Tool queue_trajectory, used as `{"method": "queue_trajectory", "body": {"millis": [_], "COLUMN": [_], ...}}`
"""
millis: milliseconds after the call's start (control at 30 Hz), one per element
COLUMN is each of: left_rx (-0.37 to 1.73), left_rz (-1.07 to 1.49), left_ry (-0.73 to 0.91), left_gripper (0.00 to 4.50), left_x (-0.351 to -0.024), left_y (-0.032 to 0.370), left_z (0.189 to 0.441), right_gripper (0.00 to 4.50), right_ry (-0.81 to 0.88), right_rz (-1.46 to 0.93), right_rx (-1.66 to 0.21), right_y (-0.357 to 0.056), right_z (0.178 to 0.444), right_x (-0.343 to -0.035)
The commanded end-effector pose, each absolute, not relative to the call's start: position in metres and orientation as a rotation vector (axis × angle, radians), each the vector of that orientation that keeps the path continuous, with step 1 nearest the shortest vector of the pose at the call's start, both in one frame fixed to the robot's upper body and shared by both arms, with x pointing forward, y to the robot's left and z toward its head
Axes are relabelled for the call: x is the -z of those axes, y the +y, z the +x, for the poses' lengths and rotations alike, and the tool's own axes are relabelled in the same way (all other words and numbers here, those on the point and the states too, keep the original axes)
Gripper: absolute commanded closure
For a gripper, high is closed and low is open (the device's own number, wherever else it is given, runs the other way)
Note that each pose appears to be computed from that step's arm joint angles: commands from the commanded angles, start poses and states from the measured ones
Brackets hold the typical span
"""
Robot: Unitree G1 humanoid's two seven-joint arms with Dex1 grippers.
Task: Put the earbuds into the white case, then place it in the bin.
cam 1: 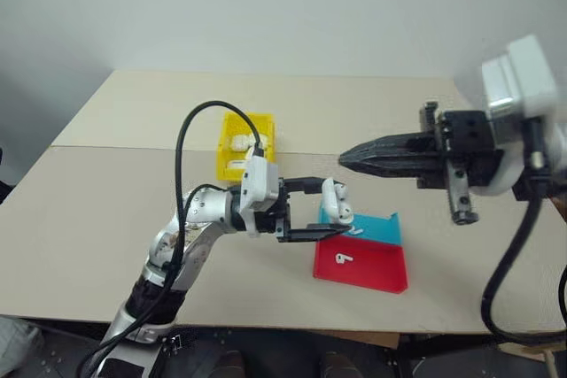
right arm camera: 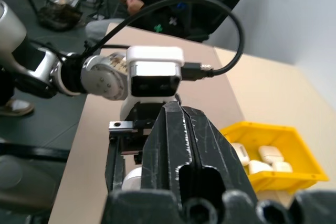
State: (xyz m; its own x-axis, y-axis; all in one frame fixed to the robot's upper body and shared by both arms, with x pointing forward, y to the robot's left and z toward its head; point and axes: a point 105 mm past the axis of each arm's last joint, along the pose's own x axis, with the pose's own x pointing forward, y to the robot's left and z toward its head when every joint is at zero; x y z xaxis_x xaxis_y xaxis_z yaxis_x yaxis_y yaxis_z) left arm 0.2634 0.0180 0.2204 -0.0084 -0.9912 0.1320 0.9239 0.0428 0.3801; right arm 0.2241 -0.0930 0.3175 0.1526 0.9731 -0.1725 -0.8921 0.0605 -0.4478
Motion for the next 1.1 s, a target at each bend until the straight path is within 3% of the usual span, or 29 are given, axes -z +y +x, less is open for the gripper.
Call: {"method": "queue_trajectory", "body": {"millis": [33, 733, 933, 1100], "left_rx": [1.532, 1.494, 1.476, 1.466], "left_rz": [0.237, 0.260, 0.258, 0.245], "left_ry": [-0.476, -0.507, -0.516, -0.520], "left_gripper": [1.70, 1.70, 1.70, 1.70], "left_x": [-0.229, -0.226, -0.227, -0.227], "left_y": [0.009, 0.009, 0.013, 0.013], "left_z": [0.260, 0.253, 0.257, 0.259], "right_gripper": [4.48, 4.48, 4.48, 4.48], "right_ry": [-0.144, -0.018, -0.038, -0.142], "right_rz": [-0.604, -0.841, -0.835, -0.743], "right_rx": [-1.436, -1.447, -1.410, -1.403], "right_y": [-0.087, -0.085, -0.092, -0.091], "right_z": [0.229, 0.240, 0.243, 0.240], "right_x": [-0.312, -0.271, -0.279, -0.306]}}
